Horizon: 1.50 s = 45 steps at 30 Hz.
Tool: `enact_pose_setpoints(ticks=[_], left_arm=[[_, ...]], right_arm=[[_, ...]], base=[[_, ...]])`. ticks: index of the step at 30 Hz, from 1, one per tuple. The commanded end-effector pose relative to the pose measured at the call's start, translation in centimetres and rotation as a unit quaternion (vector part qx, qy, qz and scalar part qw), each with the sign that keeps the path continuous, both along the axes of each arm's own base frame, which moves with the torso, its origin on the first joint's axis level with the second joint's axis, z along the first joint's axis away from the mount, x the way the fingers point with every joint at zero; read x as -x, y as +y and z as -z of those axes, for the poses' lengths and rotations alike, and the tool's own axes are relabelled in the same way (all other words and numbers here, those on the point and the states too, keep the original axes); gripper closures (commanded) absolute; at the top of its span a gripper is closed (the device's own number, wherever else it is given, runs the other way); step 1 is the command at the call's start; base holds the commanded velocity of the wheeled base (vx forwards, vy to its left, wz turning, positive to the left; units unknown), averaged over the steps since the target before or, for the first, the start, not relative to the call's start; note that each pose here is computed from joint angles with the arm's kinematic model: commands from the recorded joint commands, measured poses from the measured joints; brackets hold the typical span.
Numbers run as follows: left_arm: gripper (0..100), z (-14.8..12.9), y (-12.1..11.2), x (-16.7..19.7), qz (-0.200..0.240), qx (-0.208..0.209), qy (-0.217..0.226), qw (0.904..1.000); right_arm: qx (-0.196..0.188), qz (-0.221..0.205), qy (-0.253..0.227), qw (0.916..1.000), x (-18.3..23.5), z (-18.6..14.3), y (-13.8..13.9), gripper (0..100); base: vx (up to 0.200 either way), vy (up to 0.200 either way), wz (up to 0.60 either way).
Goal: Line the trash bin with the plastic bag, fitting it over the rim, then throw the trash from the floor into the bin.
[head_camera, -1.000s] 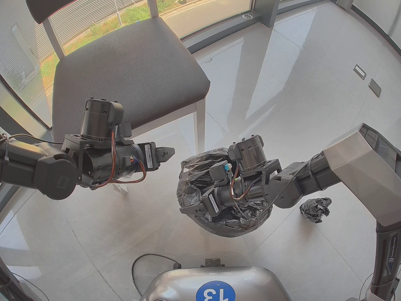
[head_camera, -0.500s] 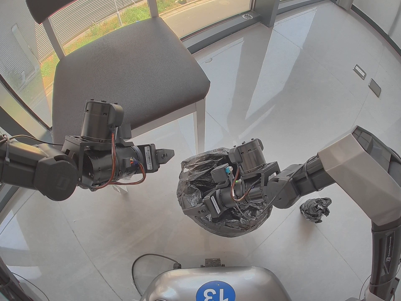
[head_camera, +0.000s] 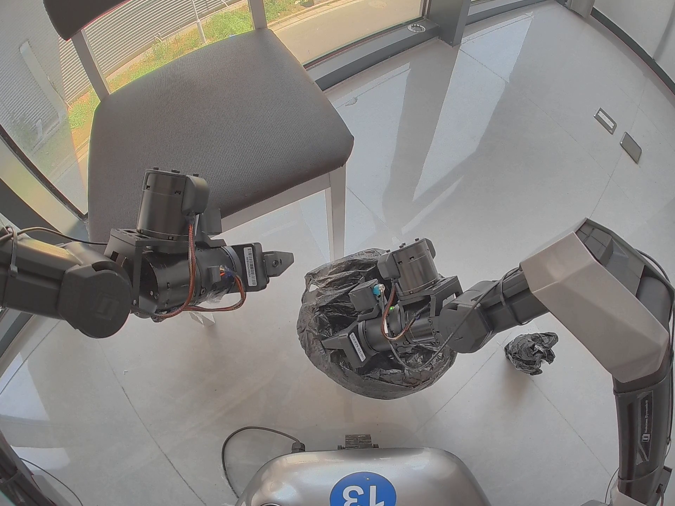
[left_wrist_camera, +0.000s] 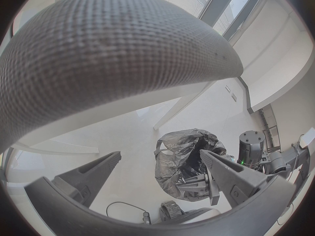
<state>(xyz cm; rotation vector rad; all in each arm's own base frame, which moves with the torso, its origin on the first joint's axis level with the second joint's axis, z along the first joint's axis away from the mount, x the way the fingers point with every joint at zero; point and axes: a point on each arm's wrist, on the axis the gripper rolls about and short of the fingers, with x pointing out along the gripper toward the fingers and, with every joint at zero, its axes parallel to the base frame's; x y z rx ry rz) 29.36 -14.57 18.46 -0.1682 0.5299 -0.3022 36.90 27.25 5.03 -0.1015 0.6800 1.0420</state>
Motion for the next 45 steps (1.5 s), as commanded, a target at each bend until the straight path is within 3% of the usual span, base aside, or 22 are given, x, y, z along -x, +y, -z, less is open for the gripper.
enact_pose_setpoints(ticks=[1, 14, 27, 28, 39, 45], left_arm=[[0, 0.1, -0.1, 0.0, 0.001, 0.0, 0.001, 1.0], [0, 0.1, -0.1, 0.0, 0.0, -0.001, 0.002, 1.0], [0, -0.1, 0.0, 0.1, 0.0, 0.001, -0.002, 1.0], [0, -0.1, 0.0, 0.2, 0.0, 0.001, -0.002, 1.0], [0, 0.0, 0.1, 0.4, -0.003, 0.002, 0.002, 1.0], [0, 0.0, 0.1, 0.4, -0.003, 0.002, 0.002, 1.0]], right_arm=[[0.001, -0.002, 0.001, 1.0, 0.1, 0.2, 0.2, 100], [-0.025, -0.029, -0.027, 0.9989, 0.9, -2.2, 2.8, 100], [-0.013, -0.052, -0.009, 0.9985, 2.4, -0.8, 4.5, 100], [-0.011, -0.053, -0.009, 0.9985, 2.5, -0.8, 4.5, 0], [-0.029, -0.038, -0.012, 0.9988, 2.4, -2.5, 4.2, 0], [-0.035, -0.01, -0.02, 0.9992, 1.7, -4.3, 1.8, 0]], base=[[0.0, 0.0, 0.0], [0.0, 0.0, 0.0], [0.0, 0.0, 0.0], [0.0, 0.0, 0.0], [0.0, 0.0, 0.0], [0.0, 0.0, 0.0]])
